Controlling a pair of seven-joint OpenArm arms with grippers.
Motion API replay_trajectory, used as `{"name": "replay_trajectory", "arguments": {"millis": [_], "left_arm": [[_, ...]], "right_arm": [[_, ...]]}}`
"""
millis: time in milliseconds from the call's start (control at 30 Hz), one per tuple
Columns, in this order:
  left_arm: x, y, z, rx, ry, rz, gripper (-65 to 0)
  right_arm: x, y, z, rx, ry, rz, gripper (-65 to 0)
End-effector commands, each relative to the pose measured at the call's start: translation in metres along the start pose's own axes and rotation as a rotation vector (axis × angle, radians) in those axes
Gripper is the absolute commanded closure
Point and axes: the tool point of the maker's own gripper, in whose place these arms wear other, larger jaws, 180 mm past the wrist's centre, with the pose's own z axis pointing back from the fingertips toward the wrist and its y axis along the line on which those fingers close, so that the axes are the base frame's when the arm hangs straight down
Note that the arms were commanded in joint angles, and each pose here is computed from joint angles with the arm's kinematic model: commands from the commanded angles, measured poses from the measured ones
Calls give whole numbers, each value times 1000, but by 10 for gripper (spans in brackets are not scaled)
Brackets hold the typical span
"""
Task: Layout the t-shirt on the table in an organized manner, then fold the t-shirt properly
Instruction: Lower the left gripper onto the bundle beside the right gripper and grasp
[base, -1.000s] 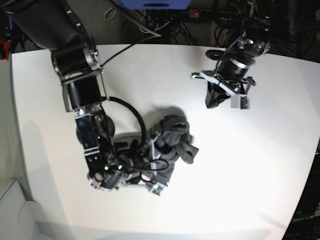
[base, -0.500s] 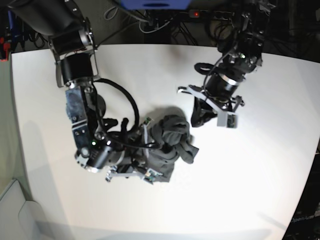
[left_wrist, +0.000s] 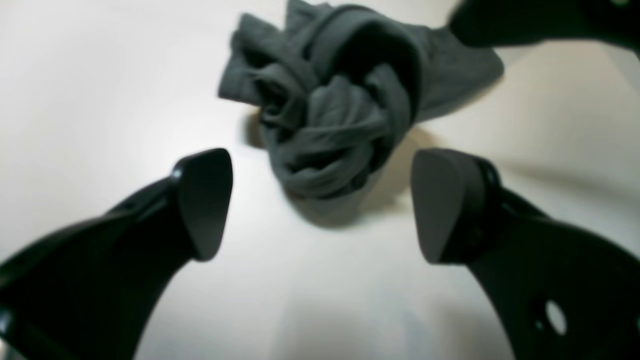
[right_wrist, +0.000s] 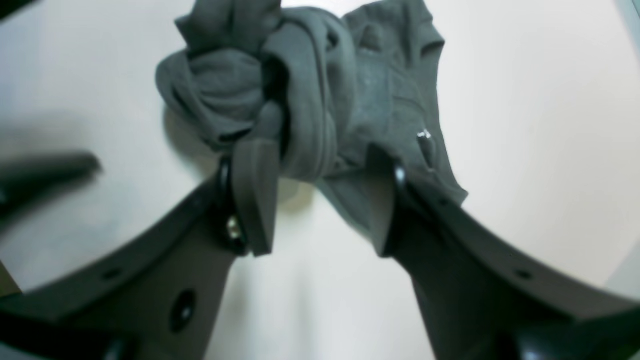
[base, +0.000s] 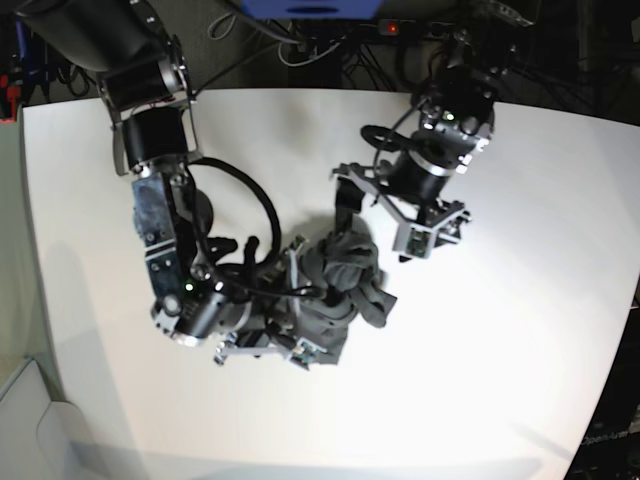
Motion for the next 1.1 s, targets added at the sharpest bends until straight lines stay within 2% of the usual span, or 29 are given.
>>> {"name": "replay_trajectory", "arguments": {"millis": [0, 267, 400, 967, 1067], "left_arm": [[15, -3, -5, -9, -52, -18, -543], [18, -17, -27, -53, -41, -63, -542], [20, -14, -29, -47, -45, -64, -542], [-11, -2, -56, -23, 55, -61, -542], [-8, -1, -57, -22, 35, -57, -531]], "right_arm": [[19, -9, 8, -24, -54, 20, -298], [17, -9, 8, -23, -49, 19, -298], [16, -10, 9, -26, -49, 15, -298], [18, -10, 9, -27, -53, 17, -298], [16, -10, 8, -25, -49, 16, -298]]}}
